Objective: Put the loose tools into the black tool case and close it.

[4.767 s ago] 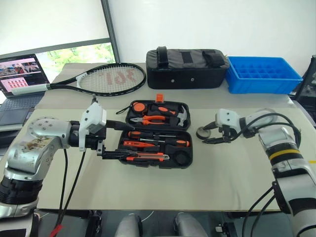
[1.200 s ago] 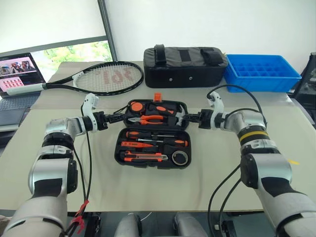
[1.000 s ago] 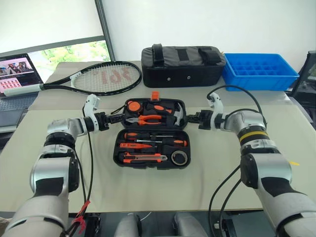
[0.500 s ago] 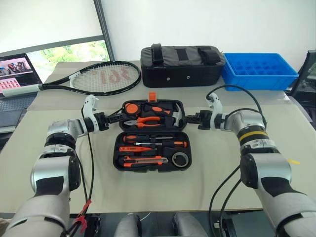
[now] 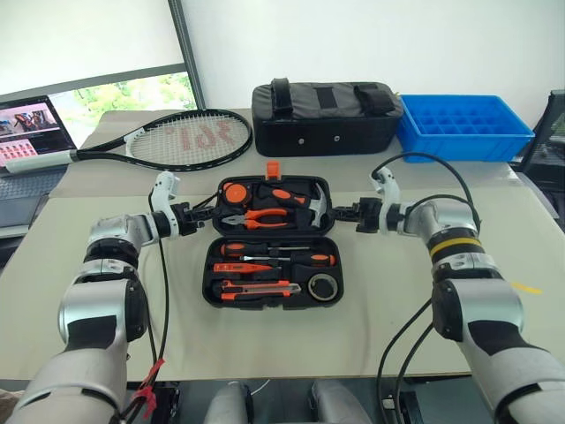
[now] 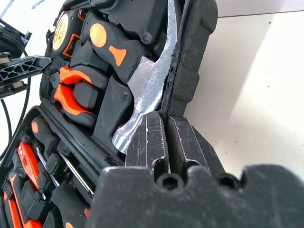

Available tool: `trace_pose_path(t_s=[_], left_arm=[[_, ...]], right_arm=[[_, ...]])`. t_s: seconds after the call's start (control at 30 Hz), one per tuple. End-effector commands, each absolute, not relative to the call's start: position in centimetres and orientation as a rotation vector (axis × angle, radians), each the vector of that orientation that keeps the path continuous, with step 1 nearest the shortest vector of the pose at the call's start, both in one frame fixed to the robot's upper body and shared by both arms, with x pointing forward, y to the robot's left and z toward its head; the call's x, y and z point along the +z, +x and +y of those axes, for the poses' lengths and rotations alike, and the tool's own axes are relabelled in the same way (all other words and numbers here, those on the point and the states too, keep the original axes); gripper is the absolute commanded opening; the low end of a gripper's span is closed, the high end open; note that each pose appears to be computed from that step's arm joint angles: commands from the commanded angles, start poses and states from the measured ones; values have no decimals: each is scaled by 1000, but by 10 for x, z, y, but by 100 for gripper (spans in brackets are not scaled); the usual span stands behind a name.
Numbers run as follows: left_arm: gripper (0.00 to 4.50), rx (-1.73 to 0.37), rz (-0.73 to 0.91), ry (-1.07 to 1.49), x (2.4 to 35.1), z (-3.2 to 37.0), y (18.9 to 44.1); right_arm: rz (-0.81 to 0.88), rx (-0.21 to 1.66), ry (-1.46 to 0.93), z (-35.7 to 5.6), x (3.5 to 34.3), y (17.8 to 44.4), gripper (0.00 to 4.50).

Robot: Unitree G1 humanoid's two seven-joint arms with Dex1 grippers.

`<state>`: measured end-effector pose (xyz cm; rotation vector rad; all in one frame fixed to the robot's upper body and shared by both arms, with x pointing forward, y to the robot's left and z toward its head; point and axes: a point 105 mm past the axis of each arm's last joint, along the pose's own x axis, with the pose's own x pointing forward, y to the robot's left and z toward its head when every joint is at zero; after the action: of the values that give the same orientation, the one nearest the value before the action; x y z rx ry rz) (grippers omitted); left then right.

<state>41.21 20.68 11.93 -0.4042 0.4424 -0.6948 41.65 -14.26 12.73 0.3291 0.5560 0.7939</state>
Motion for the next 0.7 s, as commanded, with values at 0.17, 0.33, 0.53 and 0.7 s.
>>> trace_pose_path(t_s=[0.17,0.33,0.53,0.7], left_arm=[[1,-885,240,-245,156,194,406],[1,-976,162,-38,161,180,389],[1,-930,-11,279,165,177,382],[1,-904,-154,511,172,173,380]], right_arm=[[168,912,196,-145,191,422,0],[33,923,67,-159,203,416,0],[-84,965,-48,-161,205,404,0],[-169,962,-138,-169,201,393,0]])
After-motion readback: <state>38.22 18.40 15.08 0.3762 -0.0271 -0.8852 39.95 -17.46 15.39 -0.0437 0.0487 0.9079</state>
